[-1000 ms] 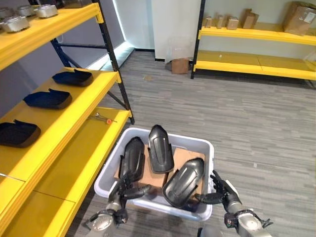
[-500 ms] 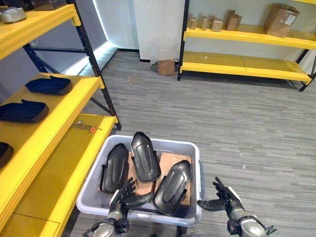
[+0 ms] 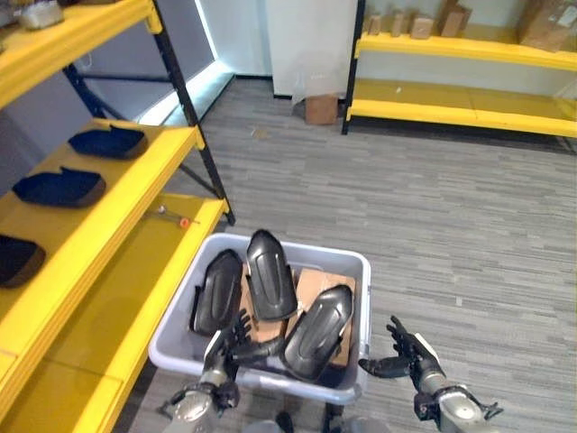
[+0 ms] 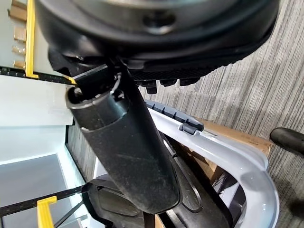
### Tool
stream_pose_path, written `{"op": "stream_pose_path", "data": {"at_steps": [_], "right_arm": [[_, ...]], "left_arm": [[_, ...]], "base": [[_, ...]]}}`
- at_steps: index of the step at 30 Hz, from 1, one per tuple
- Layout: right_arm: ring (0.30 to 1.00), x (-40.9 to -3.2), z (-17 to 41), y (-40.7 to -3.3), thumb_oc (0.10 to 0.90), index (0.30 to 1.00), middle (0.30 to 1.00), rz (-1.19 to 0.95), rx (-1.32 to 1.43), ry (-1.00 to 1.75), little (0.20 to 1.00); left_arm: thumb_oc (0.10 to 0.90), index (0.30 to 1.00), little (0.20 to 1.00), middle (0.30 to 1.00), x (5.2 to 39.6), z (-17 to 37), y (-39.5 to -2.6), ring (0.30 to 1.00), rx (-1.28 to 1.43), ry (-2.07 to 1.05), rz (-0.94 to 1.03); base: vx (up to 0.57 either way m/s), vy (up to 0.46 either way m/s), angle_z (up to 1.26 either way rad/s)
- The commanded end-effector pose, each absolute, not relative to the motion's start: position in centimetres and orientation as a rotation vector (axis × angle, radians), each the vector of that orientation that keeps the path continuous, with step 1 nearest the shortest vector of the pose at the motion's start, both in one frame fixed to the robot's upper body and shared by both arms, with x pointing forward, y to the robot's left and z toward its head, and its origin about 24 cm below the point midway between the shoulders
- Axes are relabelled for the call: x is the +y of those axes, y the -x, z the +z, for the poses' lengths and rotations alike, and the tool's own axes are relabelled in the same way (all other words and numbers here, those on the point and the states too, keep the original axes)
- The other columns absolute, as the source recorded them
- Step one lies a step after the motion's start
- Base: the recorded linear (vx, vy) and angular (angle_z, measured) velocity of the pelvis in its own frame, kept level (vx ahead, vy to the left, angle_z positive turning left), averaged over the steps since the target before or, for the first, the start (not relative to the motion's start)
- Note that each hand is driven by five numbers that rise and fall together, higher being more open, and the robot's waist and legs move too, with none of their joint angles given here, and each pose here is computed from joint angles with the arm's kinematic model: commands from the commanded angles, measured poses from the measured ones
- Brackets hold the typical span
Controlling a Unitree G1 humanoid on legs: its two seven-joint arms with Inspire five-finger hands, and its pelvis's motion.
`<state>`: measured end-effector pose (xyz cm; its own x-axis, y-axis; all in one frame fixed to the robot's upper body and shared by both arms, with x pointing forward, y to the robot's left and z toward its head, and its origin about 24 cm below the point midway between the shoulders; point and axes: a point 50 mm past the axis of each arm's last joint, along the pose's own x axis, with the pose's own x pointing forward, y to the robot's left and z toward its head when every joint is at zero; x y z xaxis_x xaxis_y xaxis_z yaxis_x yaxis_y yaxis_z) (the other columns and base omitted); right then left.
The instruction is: Move parts from the plastic box to the shelf.
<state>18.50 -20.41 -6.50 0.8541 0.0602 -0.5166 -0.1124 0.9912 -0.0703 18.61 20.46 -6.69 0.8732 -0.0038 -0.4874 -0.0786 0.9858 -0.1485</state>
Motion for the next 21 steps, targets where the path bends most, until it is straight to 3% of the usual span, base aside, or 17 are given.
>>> {"op": "stream_pose_path", "data": {"at_steps": [1,9,21], "right_arm": [[1.0,-21.8,-3.8,-19.9,0.9,1.0,1.0,0.062,0.381,0.123,1.0],[1.0,-22.6,-3.8,-19.4,0.9,1.0,1.0,0.013,0.383,0.091,1.0],[1.0,-21.4,0.4,-22.2,0.9,1.0,1.0,0.022,0.158,0.144,1.0]], "left_arm": [[0.9,1.0,1.0,1.0,20.4,-4.2,-20.1,1.0,0.347,0.19,0.034],[0.9,1.0,1.0,1.0,19.7,-4.5,-20.0,1.0,0.354,0.205,0.005],[0.9,1.0,1.0,1.0,21.4,-2.4,-20.1,1.0,0.265,0.151,0.018]], "base": [[0.06,0.208,-0.03],[0.1,0.247,0.17],[0.05,0.152,-0.09]]}}
